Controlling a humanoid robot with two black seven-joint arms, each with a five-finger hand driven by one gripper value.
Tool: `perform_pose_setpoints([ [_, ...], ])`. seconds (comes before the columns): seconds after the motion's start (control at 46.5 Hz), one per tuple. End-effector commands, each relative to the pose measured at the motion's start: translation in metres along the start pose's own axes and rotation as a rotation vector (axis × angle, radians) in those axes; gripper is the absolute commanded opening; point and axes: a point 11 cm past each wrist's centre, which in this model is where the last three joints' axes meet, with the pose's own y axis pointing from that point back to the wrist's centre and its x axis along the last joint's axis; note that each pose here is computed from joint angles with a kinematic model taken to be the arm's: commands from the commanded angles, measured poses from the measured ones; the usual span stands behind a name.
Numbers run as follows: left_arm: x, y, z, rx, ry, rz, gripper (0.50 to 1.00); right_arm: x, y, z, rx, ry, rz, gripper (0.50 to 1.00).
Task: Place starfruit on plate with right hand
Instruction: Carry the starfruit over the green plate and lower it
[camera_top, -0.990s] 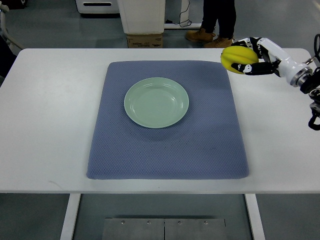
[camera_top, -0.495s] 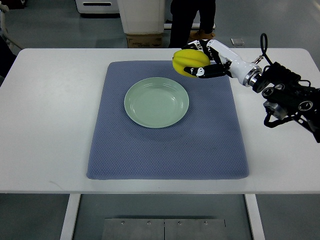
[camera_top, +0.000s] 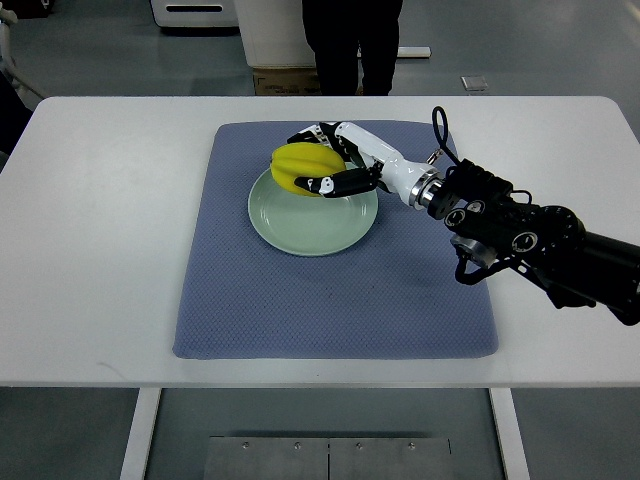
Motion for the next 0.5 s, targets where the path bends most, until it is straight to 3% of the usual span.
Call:
perform_pose_setpoints([
  [0.0, 0.000, 0.000, 0.000, 0.000, 0.000, 0.000, 1.000, -0.007, -0.006, 0.002, -0.004, 0.004, -0.002, 0.500],
  [0.474, 0.000, 0.000, 0.000, 0.000, 0.000, 0.000, 1.000, 0.006, 0.008, 0.038, -0.105, 0.035, 0.051, 0.500],
])
